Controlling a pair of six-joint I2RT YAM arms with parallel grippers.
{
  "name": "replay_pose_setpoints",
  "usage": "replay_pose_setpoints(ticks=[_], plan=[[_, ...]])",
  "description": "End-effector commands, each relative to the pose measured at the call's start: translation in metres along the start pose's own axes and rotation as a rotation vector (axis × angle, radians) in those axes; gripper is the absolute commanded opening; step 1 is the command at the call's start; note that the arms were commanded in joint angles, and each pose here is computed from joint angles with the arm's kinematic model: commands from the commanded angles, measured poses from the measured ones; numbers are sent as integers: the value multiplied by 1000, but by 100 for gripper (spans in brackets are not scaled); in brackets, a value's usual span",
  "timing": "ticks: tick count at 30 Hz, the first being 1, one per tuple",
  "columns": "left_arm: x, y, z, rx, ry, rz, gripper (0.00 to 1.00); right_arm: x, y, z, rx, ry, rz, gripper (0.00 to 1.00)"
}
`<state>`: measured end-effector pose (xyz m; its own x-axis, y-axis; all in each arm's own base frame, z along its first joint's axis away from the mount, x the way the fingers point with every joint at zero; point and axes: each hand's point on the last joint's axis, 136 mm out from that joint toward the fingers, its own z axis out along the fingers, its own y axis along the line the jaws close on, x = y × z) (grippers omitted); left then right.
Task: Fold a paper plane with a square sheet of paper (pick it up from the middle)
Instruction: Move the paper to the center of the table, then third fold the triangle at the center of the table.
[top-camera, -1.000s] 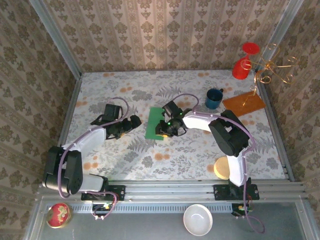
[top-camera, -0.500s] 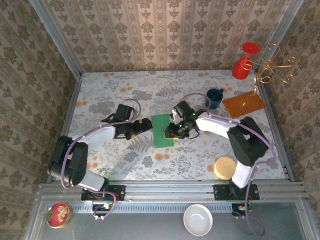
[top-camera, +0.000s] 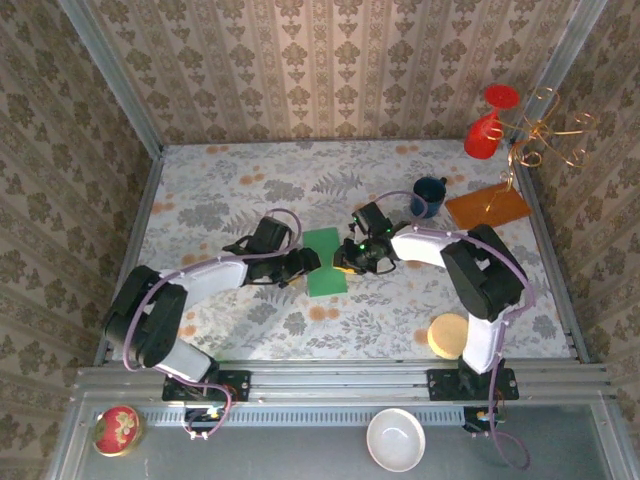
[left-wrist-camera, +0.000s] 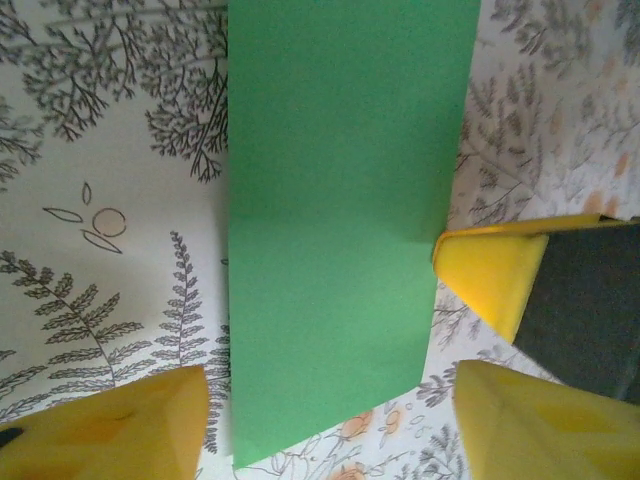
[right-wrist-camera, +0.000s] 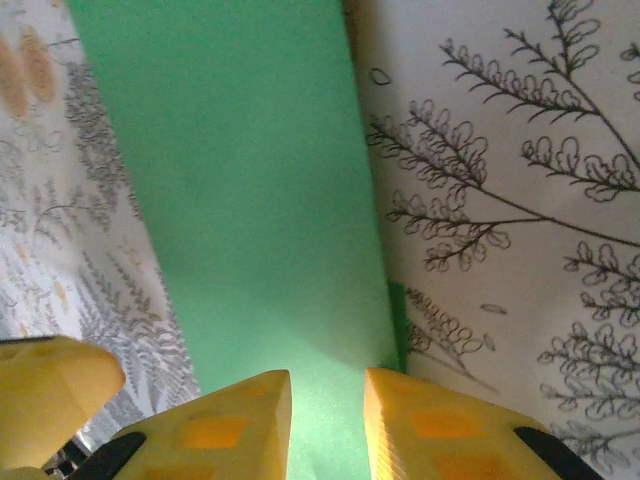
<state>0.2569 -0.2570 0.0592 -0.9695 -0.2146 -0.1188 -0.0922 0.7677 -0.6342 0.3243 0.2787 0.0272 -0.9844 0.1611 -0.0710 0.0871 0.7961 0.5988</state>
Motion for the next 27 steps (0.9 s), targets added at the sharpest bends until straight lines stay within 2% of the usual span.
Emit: replay_pose_setpoints(ticks=[1,9,16,23,27], plan=[[8,6,8,-16,33,-22,59,-6,8,6,-19,11,14,27],[10,19,11,-91,47,-12,49,1,-20,19,64,48,49,25],[12,15,17,-68,70,-17,40,5,-29,21,86,60,60,24],[11,19,21,-98,84,-6,41,3,-27,19,73,53,53,25],[9,10,26,-36,101,-7,41,3,-27,19,70,52,52,25]])
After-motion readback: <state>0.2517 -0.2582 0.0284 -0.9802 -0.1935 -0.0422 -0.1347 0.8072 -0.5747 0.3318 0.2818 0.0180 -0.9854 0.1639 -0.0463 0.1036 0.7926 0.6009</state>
